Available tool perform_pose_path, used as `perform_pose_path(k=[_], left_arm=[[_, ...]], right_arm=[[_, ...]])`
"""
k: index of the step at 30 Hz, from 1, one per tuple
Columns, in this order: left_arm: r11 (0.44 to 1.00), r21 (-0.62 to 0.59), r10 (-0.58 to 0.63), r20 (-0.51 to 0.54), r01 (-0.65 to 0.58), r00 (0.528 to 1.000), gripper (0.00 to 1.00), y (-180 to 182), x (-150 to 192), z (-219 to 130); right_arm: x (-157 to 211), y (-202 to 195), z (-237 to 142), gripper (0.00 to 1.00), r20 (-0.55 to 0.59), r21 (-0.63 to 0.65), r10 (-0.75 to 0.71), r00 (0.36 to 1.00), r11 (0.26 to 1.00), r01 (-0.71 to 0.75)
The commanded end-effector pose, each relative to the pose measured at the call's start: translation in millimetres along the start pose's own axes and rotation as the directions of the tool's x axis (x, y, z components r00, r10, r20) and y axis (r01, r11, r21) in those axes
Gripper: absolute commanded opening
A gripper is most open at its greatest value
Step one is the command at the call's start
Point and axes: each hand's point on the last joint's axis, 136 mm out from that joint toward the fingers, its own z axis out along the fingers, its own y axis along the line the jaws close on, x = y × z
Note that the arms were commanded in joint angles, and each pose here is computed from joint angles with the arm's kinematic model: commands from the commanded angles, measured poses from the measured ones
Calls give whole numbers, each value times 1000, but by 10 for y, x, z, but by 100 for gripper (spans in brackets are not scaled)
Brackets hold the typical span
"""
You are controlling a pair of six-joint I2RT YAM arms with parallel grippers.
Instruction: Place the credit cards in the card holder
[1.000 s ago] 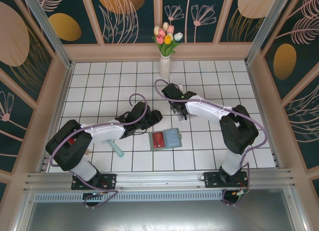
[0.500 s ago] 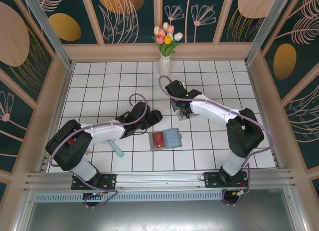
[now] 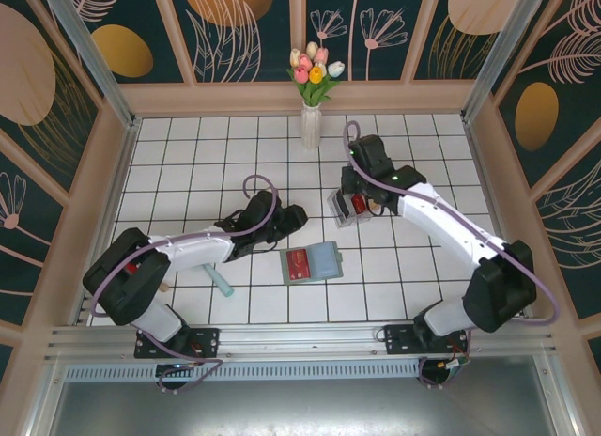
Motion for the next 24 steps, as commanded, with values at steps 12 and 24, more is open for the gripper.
perform_pose_path(k=[12, 24], left_arm=[[764, 645, -1, -38, 25, 999, 68, -1246, -266, -632], [682, 730, -8, -54, 45, 999, 34, -1442, -289, -765]], right_arm=[[-107, 645, -736, 0, -92, -651, 249, 964, 717, -247], [-35, 730, -749, 0, -153, -717, 278, 948, 629, -300]])
